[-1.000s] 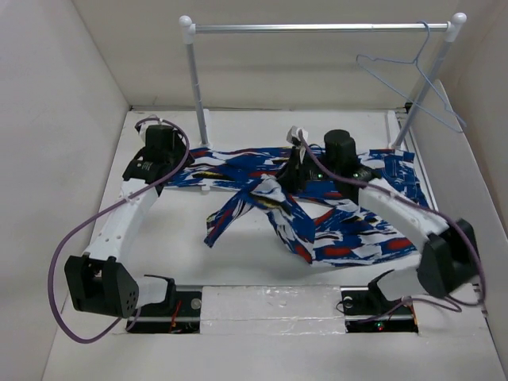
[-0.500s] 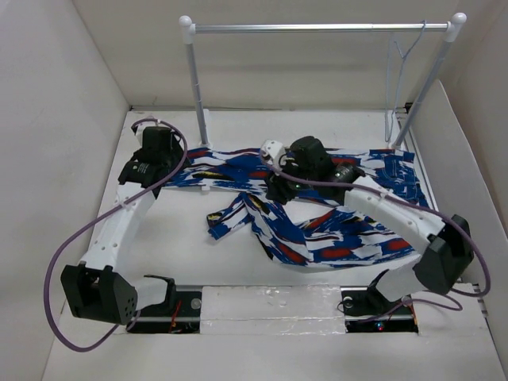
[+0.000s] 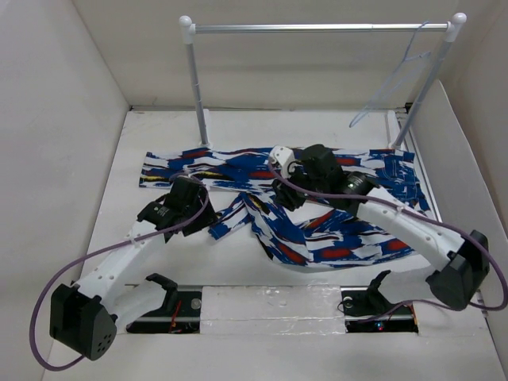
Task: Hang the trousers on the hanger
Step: Fold the trousers
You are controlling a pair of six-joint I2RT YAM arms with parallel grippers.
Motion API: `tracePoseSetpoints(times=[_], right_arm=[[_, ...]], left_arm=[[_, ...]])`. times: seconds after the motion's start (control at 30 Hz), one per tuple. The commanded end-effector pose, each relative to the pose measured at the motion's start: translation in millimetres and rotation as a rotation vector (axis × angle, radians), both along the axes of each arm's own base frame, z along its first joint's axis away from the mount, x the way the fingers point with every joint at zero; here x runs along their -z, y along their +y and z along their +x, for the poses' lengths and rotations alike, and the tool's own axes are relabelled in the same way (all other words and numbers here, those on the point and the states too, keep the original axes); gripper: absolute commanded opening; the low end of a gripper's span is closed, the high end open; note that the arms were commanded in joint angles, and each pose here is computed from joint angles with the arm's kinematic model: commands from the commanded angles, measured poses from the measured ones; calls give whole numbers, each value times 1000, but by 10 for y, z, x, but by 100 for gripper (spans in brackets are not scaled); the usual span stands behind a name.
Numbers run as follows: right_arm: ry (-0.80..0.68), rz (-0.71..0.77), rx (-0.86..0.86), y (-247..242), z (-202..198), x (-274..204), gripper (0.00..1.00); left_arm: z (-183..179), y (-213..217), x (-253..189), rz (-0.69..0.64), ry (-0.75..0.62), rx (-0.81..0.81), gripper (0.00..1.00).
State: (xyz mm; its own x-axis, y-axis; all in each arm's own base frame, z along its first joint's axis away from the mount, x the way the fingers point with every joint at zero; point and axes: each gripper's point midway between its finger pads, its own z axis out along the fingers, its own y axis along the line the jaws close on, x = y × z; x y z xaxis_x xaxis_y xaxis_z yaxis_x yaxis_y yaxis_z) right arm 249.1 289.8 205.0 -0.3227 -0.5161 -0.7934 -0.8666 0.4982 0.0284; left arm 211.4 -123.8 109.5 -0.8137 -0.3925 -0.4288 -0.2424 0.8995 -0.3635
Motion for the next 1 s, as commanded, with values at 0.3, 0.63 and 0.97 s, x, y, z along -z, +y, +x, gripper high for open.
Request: tracePoseSetpoints(times=[0.3,0.63,0.97], right_arm=[[19,85,52,-441,-160,9,44],[36,89,82,-566,-238,135,44],[47,95,134,-709,-64,65,44]], left_arm=[[167,4,519,61,97,-81,55],[174,-28,594,66,129,-68,20],[-46,-115,584,24,210,14,35]])
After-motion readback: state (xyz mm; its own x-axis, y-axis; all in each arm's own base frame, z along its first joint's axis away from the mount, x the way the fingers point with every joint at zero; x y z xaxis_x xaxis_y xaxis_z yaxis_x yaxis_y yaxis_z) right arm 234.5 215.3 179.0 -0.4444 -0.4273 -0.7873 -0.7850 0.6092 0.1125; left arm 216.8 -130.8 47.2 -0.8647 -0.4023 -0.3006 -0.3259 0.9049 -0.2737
